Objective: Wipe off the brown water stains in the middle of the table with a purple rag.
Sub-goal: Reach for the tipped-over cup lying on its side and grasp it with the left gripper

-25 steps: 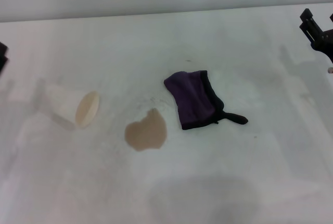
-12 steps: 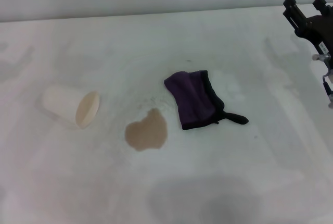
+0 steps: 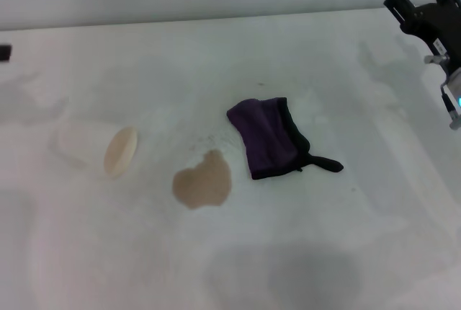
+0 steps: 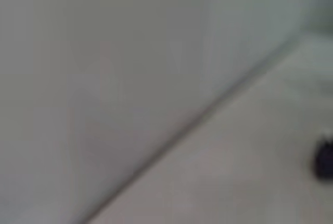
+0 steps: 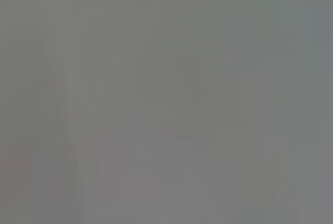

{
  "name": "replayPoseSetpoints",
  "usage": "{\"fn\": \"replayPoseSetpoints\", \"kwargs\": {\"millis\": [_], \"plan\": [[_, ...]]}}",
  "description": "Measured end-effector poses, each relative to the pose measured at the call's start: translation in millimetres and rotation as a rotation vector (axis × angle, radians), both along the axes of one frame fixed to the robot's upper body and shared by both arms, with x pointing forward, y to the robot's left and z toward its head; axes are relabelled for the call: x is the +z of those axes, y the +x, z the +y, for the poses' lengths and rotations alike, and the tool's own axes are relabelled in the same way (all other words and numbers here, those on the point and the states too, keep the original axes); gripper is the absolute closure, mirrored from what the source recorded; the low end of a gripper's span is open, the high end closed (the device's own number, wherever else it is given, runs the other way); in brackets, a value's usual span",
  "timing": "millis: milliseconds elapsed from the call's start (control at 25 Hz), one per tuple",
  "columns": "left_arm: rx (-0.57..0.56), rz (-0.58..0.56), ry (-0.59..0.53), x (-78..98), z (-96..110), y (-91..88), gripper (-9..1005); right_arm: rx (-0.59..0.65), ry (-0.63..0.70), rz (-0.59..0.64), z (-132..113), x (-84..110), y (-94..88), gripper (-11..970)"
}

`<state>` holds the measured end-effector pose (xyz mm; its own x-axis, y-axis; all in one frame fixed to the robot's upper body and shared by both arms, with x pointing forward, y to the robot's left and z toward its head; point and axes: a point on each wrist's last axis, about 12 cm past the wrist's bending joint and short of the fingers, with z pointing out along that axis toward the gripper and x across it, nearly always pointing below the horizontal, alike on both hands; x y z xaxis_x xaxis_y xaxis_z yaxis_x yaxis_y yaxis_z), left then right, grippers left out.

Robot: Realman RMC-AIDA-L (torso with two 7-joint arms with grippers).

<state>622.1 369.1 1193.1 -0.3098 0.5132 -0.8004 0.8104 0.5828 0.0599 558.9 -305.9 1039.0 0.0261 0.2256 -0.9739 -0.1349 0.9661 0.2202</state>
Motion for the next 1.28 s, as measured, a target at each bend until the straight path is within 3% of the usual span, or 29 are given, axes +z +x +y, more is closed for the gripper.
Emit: {"fn": "replayPoseSetpoints", "kwargs": {"millis": [280,520,680,920,1280], "plan": [[-0.334,-0.053,0.307,21.9,-45.4,22.8,107,-0.047,0.068,0.001,6.9,1.9,6.5,108],[-0.599,-0.138,0.537,20.8,-75.1,19.7,107,-0.094,0.139,0.006,9.9,1.9,8.7,109],[-0.698,-0.219,0.651,21.9,-86.7,16.7,107,-0.122,0.173,0.009,11.2,3.0,12.0,109],[-0.855,-0.173,0.731,5.9,-105.4,16.6,108,-0.151,0.191,0.019,11.2,6.5,21.2,109],[-0.927,-0.167,0.699,-17.3,-127.7,20.7,108,-0.179,0.19,0.01,3.1,11.3,27.3,110]]}}
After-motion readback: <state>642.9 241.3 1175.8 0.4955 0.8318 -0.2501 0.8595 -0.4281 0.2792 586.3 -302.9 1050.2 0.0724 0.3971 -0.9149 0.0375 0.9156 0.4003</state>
